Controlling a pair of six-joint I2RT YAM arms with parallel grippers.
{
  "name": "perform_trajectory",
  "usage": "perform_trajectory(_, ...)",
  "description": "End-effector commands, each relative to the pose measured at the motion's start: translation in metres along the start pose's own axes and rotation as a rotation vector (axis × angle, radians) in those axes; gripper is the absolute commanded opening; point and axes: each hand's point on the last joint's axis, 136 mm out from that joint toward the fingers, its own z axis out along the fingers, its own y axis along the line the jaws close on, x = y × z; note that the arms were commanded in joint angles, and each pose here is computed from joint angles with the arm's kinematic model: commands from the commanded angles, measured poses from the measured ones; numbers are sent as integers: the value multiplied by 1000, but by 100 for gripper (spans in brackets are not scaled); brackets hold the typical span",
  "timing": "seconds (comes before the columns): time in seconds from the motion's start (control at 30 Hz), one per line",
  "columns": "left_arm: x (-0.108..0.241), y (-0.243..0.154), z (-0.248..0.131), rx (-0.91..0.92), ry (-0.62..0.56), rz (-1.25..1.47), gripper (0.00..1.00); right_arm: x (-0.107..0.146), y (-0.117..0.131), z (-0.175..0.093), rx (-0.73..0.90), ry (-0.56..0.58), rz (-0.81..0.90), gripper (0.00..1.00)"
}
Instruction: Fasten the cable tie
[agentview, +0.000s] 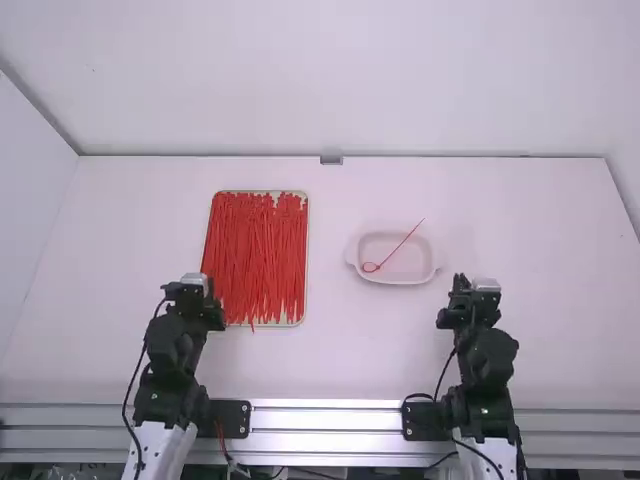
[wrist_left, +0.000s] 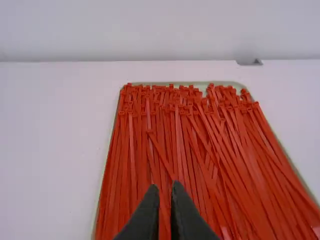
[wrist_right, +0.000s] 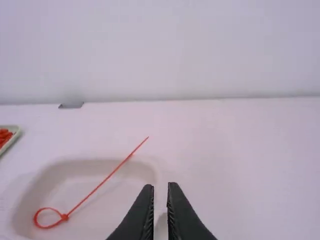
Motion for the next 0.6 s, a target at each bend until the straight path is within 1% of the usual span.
perform_trajectory(0.0,1,1,0,-5,-21,5,4,-1,1,-1,-3,-19,1,6)
perform_trajectory(0.1,-7,1,-3,-5,-61,5,0,-4,1,-2,-3,-30,1,2)
perform_trajectory(0.2,-13,1,-5,-5,-90,5,0,-4,1,-2,-3,-30,1,0)
perform_trajectory(0.43,-29,1,-12,-4,-165,6,0,-4,1,-2,-3,-30,1,0)
perform_trajectory(0.57,-31,1,-12,-4,-171,6,0,-4,1,-2,-3,-30,1,0)
